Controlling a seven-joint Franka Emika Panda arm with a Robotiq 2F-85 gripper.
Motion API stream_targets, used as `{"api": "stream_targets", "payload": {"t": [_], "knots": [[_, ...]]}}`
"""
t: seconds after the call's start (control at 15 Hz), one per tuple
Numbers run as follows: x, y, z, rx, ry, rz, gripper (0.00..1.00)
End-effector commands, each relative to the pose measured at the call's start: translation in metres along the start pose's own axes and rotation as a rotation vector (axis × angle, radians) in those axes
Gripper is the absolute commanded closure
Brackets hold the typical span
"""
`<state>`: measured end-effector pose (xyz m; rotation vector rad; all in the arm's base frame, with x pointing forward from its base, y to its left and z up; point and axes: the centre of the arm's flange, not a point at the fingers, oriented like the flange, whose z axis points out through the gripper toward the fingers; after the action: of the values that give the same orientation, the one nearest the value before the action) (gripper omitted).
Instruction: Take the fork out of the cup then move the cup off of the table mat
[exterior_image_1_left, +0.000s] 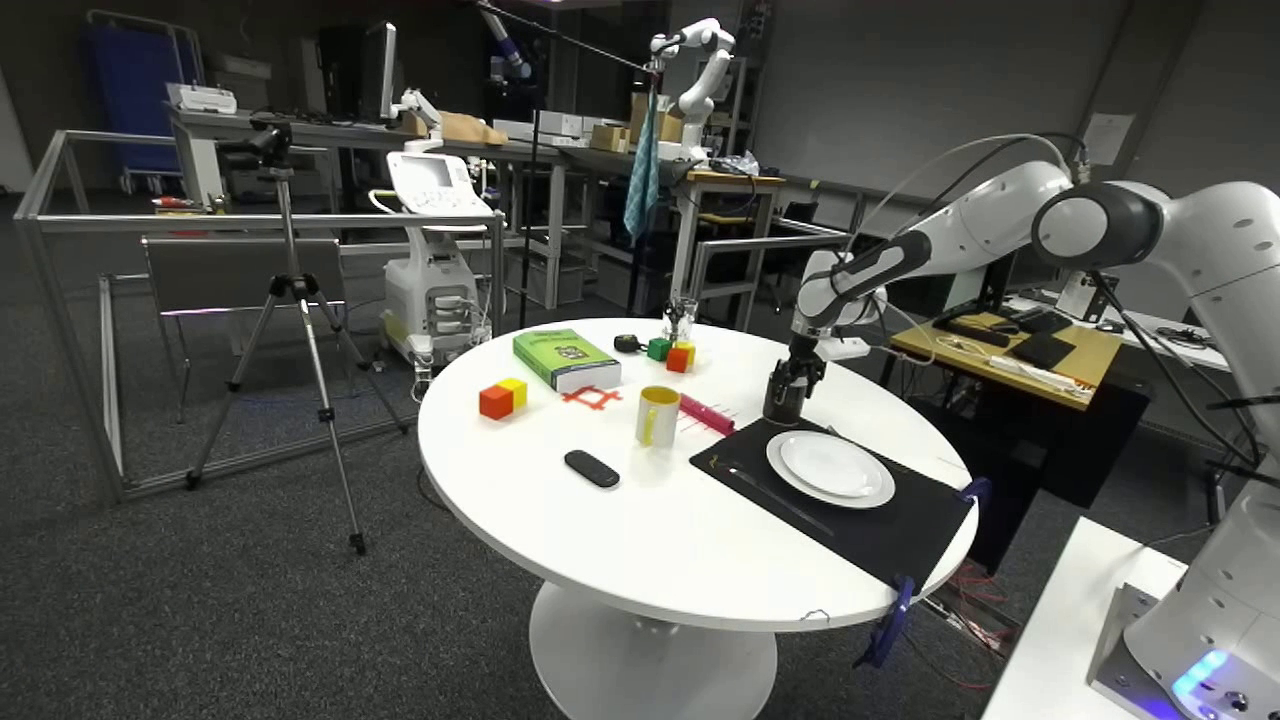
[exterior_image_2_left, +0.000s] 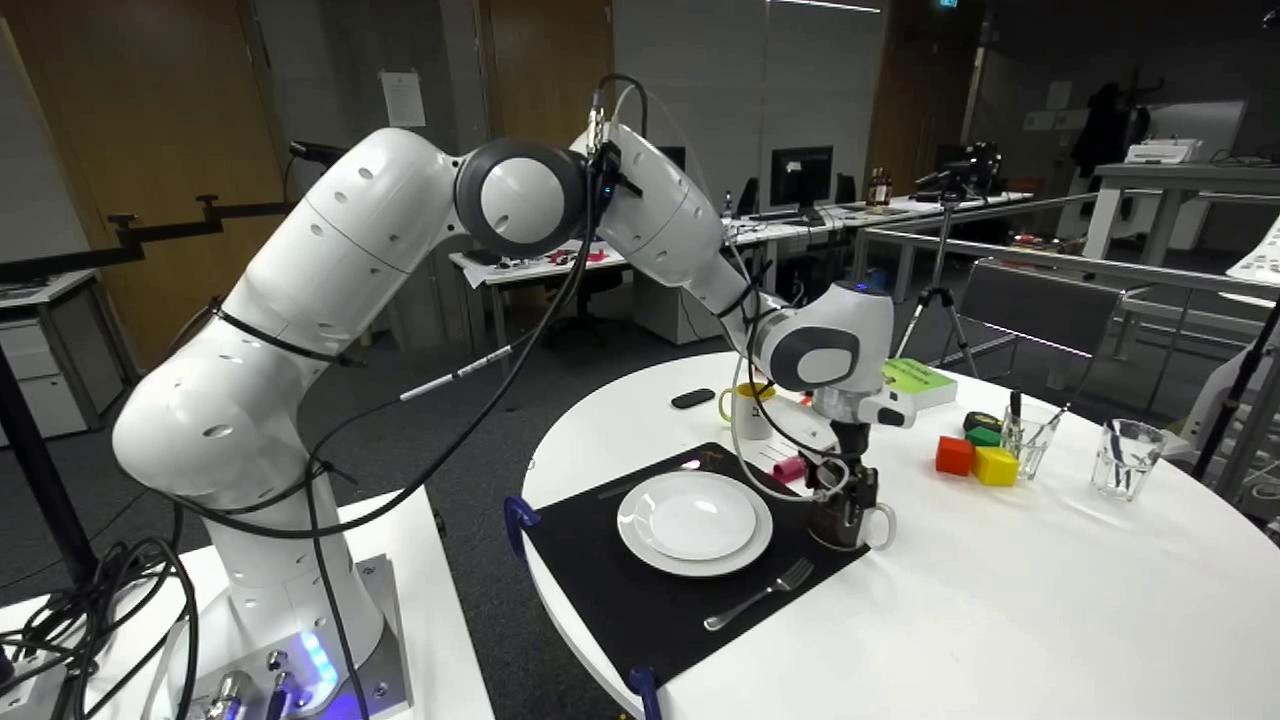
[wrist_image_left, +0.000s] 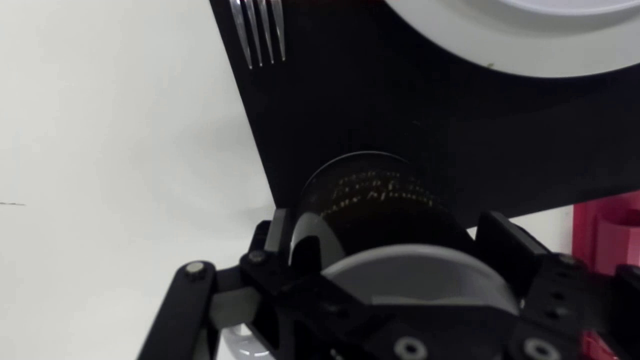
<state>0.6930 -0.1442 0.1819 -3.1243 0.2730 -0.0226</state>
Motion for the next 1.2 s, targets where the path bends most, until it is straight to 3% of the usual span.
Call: {"api": "stream_targets", "payload": {"t": [0.0, 0.67, 1.13], "knots": [[0.009, -0.002, 0.002, -0.032, 0.073, 0.029, 0.0], [0.017, 0.0, 0.007, -0.09, 0.178, 0.073, 0.0], [0.023, 0.02, 0.004, -0.102, 0.214, 0.117, 0.0]]}}
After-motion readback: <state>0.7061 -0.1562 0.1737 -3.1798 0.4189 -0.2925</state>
